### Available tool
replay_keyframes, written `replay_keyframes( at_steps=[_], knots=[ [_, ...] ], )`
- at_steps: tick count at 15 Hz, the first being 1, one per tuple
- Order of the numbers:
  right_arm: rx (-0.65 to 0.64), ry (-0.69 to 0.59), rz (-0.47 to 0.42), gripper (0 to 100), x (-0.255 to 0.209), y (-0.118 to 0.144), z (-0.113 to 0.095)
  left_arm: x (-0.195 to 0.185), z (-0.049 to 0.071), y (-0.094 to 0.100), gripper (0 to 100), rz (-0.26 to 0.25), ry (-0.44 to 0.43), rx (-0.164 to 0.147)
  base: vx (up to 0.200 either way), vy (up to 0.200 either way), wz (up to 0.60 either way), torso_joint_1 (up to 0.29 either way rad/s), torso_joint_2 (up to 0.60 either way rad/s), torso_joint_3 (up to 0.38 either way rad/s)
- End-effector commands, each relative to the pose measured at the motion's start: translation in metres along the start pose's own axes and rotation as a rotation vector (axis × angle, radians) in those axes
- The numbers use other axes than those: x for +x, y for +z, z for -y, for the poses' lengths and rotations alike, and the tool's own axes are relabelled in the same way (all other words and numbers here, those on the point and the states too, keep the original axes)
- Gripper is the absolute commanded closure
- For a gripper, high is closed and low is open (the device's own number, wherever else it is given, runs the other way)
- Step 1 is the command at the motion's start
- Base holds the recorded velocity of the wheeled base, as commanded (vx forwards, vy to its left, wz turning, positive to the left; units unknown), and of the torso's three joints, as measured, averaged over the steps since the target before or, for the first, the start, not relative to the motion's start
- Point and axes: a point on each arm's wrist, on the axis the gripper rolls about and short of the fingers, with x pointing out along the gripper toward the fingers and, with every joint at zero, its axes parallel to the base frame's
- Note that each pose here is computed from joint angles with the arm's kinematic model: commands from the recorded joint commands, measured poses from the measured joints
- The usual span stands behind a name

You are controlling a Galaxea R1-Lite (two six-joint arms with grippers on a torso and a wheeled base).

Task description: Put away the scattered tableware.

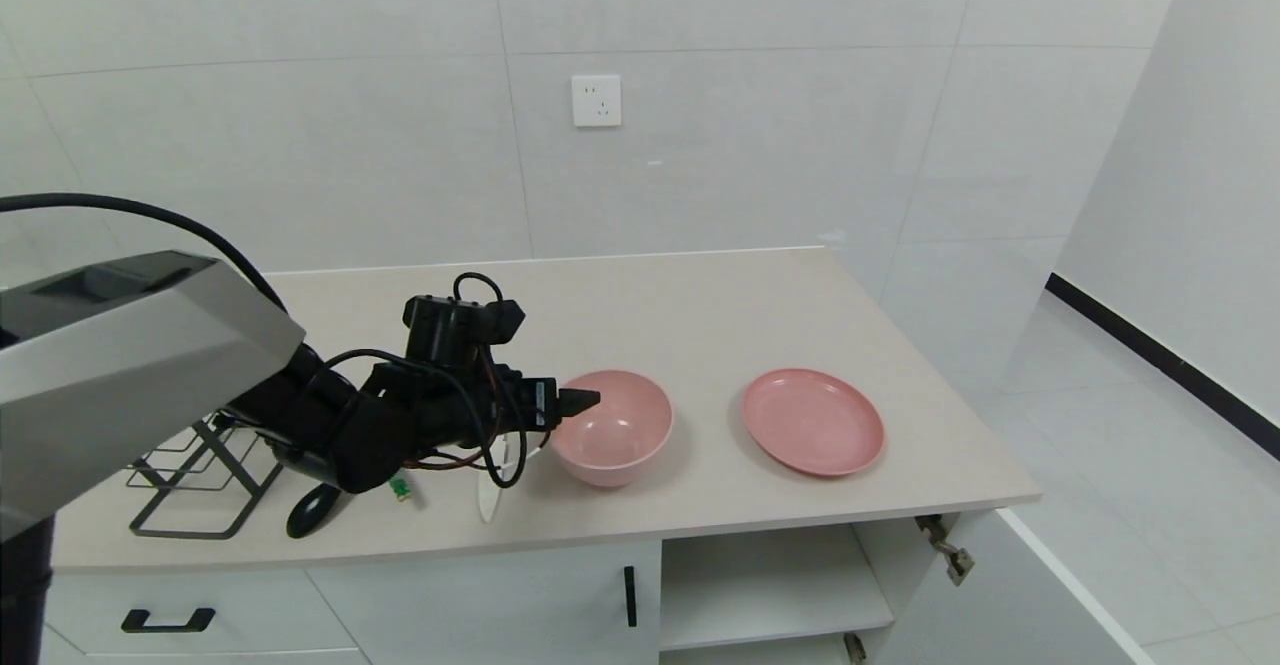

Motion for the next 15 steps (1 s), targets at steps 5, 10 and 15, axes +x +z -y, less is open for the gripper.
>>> replay_keyframes(
  at_steps=[5,10,15],
  knots=[
    [0.0,0.0,0.0,0,0.0,0.0,0.0,0.023,0.002,-0.02,0,-0.063,-0.007,0.002,0.0,0.0,0.0,0.0,0.0,0.0],
    [0.0,0.0,0.0,0,0.0,0.0,0.0,0.022,0.003,-0.02,0,-0.055,0.013,0.004,0.0,0.0,0.0,0.0,0.0,0.0],
    [0.0,0.0,0.0,0,0.0,0.0,0.0,0.021,0.004,-0.024,100,-0.077,0.022,0.006,0.0,0.0,0.0,0.0,0.0,0.0]
  ],
)
